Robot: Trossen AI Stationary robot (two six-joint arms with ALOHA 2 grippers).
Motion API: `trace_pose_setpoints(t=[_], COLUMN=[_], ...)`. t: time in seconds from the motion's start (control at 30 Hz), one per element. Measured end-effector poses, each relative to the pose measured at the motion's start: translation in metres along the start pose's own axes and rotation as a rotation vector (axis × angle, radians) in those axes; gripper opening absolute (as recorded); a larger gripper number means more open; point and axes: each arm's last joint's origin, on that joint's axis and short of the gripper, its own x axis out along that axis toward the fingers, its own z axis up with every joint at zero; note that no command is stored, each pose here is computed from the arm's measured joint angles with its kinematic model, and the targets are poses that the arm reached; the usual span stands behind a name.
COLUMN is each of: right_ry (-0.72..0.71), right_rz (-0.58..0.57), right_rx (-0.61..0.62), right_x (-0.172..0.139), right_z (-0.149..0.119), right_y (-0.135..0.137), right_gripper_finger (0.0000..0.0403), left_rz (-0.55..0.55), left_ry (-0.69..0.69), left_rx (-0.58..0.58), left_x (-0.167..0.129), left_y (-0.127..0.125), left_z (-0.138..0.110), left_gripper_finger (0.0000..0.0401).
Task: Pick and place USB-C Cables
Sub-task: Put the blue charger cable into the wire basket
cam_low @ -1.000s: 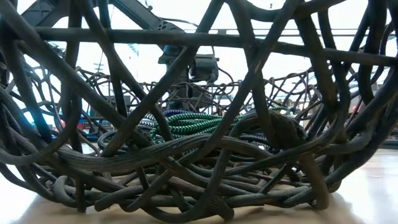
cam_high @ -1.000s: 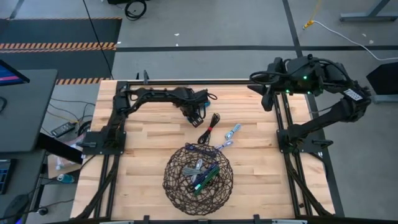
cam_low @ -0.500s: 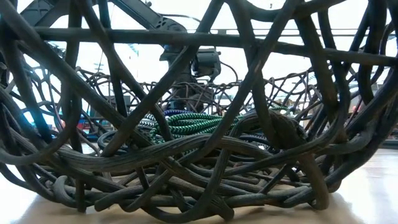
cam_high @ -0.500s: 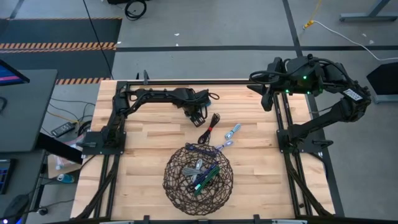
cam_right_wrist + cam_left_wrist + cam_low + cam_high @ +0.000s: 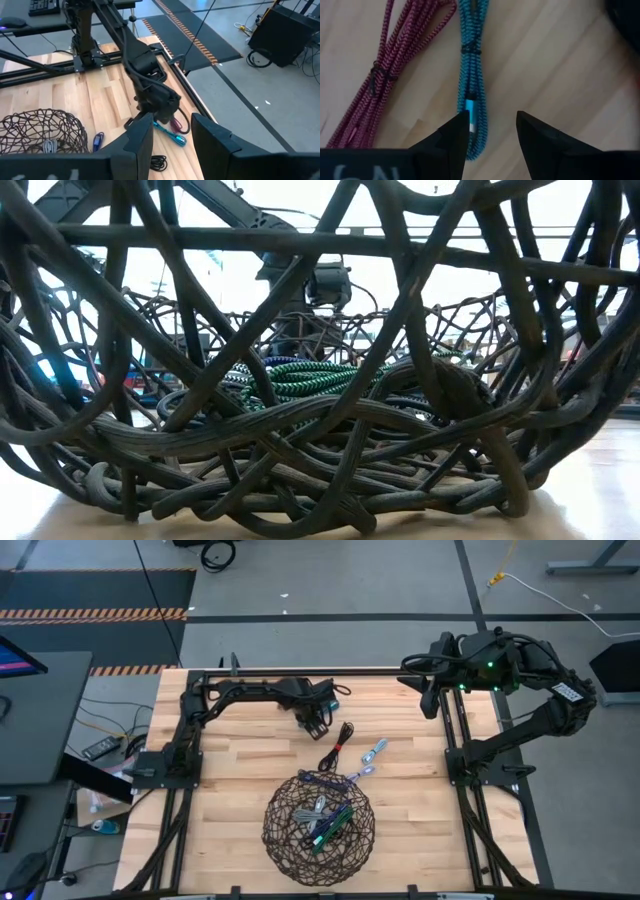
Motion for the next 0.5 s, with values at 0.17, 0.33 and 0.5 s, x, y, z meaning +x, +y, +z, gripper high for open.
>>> trace_pose_setpoints(t=[0.17,0.33,0.5], right_ry=[0.003,0.003,0.001], right_rz=[0.026,0.043,0.043], right_rx=[0.002,0.003,0.004], right_x=[0.0,0.0,0.0], right_z=[0.0,0.0,0.0], right_y=[0.001,0.001,0.001], right_gripper_finger=[0.0139,0.0139,0.0139], left_rz=[0.01,0.018,0.016], left_ry=[0.064,0.085,0.073], left_rx=[-0.023,-0.013,-0.01], left_x=[0.01,0.015,0.017], left_y=[0.01,0.011,0.011], left_z=[-0.003,-0.004,-0.003], left_gripper_finger=[0.0169,0.0169,0.0146])
